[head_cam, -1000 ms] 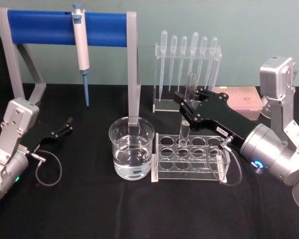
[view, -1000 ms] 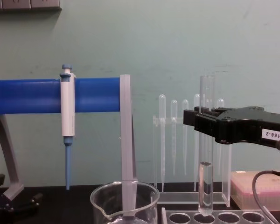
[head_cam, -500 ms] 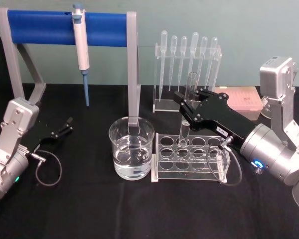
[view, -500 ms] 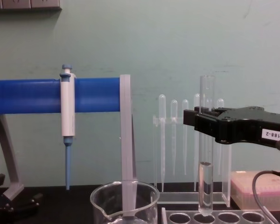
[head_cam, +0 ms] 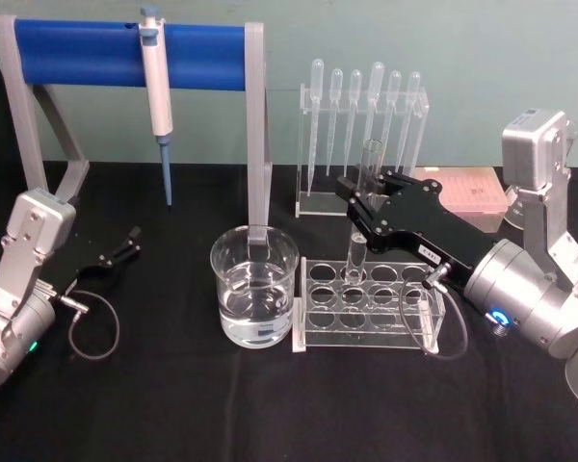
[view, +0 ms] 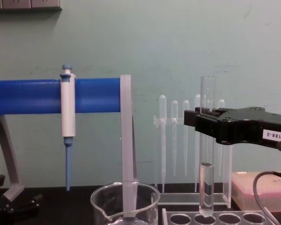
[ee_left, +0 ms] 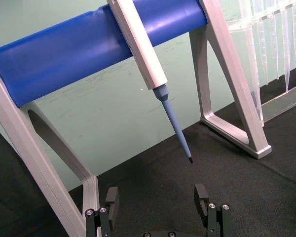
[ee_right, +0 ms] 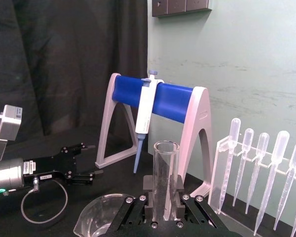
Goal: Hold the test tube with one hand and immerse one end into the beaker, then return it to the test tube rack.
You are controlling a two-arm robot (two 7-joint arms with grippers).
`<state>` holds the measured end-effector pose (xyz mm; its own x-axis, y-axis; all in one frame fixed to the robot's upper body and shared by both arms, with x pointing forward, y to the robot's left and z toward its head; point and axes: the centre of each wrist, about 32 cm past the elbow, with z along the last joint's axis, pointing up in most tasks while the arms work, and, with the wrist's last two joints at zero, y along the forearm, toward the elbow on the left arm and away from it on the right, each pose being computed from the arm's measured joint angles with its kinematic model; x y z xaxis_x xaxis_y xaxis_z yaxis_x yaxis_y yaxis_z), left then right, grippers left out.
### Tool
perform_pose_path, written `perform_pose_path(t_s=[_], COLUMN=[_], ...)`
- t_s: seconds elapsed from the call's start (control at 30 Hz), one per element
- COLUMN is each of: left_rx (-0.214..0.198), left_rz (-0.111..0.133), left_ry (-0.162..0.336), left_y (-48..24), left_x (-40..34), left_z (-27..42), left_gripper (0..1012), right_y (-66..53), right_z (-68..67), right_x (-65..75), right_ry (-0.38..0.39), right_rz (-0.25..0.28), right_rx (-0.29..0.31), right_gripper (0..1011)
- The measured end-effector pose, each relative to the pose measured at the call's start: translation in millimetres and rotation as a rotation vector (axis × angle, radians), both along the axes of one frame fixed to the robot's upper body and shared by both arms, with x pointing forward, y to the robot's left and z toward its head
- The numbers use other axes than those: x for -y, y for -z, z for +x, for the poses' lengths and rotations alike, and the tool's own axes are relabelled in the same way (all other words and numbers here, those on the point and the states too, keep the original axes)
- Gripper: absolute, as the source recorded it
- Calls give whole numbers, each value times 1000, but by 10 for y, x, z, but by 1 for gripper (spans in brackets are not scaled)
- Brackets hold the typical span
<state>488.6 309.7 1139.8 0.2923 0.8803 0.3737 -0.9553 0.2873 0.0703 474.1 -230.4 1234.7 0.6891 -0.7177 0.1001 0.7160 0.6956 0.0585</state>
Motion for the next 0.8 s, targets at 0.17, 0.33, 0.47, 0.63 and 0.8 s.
perform_pose_path(t_s=[0.17,0.33,0.47,0.63,0.8], left_rx=[0,0,0,0,0], left_rz=[0,0,0,0,0], left_ry=[0,0,0,0,0], left_y=[0,0,0,0,0], left_x=[0,0,0,0,0], left_z=[0,0,0,0,0], left_gripper=[1000,1000,1000,1000,1000], right_y=[0,-32,-101,-235,-274], right_z=[0,-7,-5,31,113], right_x=[0,-21,-86,-255,-420], right_ry=[0,-6,-22,-60,-91], right_rz=[0,4,15,25,40], right_rx=[0,9,21,51,66], right_gripper=[228,227,227,227,228])
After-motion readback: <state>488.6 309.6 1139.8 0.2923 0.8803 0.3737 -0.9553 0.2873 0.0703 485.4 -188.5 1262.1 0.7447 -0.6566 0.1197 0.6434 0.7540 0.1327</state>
